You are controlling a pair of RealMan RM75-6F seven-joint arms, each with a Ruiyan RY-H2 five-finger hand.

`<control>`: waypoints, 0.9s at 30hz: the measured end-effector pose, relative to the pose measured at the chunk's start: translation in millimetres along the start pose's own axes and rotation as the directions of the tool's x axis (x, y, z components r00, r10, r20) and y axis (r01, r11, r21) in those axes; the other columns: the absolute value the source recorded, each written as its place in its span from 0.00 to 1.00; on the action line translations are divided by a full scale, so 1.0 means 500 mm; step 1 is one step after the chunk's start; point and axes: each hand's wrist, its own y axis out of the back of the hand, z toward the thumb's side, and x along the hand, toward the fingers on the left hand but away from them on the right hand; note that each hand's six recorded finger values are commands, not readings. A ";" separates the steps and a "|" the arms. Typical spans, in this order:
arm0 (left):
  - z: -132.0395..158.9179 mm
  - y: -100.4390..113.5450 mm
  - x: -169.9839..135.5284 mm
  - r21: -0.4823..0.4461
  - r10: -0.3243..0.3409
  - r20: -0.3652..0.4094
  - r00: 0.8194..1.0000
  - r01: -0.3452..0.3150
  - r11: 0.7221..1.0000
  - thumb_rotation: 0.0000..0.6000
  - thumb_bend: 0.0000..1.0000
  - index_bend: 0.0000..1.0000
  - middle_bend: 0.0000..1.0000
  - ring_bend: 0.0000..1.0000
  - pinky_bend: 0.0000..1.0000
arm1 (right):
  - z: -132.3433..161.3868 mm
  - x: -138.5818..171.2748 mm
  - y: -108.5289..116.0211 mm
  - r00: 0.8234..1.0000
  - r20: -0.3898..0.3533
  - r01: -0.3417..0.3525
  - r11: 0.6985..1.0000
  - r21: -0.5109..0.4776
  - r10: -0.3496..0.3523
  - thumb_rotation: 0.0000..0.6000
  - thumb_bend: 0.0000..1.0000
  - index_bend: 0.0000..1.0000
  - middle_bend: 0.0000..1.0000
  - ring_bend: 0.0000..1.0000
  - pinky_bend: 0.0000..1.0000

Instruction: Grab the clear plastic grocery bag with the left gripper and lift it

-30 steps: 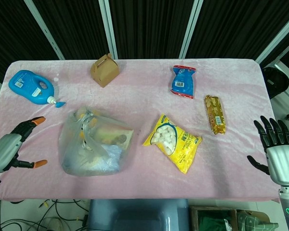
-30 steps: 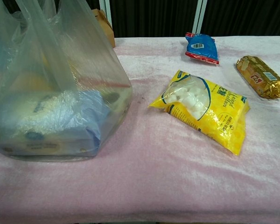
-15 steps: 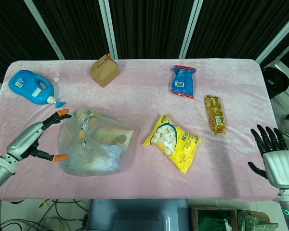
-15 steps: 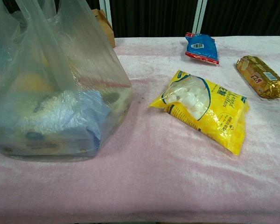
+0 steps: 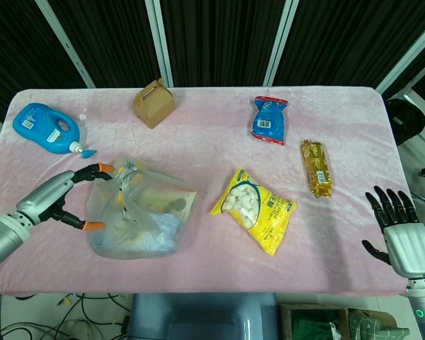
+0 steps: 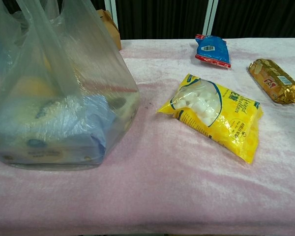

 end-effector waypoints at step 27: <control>0.061 -0.053 0.065 0.047 -0.114 0.013 0.993 0.113 0.992 1.00 0.01 0.20 0.24 0.16 0.18 | -0.003 -0.002 -0.002 1.000 0.009 -0.010 1.000 -0.016 0.010 1.00 0.13 0.00 0.00 0.00 0.03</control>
